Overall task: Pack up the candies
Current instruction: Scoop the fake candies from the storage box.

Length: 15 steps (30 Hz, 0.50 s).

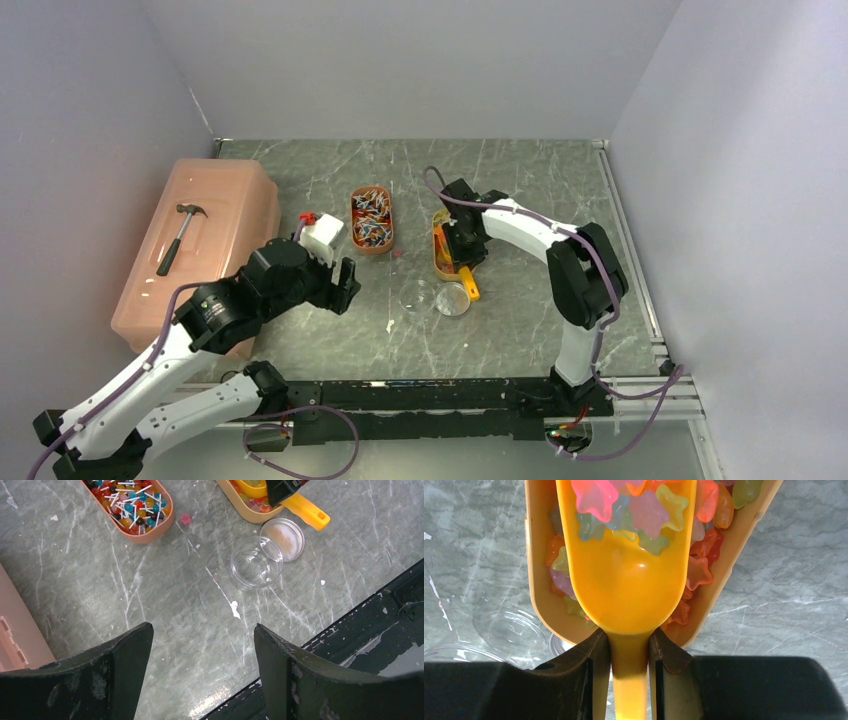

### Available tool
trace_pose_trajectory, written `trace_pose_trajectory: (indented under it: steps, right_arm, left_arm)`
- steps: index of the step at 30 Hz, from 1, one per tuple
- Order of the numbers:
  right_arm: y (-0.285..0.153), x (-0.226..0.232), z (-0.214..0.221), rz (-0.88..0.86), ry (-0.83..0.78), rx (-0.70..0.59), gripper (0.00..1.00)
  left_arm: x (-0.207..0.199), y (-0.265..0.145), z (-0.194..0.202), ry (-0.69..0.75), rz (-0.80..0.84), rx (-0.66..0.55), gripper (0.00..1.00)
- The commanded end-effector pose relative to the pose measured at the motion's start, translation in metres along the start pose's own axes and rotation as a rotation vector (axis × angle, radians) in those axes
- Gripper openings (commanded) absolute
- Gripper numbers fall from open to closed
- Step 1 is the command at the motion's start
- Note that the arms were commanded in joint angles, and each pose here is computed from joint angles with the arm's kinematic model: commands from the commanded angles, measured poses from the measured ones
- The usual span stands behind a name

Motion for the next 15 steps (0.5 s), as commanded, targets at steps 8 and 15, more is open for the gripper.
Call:
trace_pose_trajectory:
  steps: [8,15]
  right_arm:
    - [-0.0026,-0.0095,-0.0026,0.040,0.006,-0.151,0.00]
    - [-0.0079,-0.0109,0.0006,0.032,0.013,-0.218,0.00]
  left_arm:
    - [0.0025,0.0051,0.0008,0.003,-0.031,0.014,0.79]
    - [0.0031,0.0084,0.0021,0.005,-0.041,0.028,0.79]
Point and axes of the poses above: each gripper's point midway between its finger pads, its own y axis out along the fingers, its own x axis along the line the jaws close on, z = x × y, the point moved 5 cm from there along -y, back along the fingers, and after that the axes turned 1 degree about -y, right-handed, at the moved point
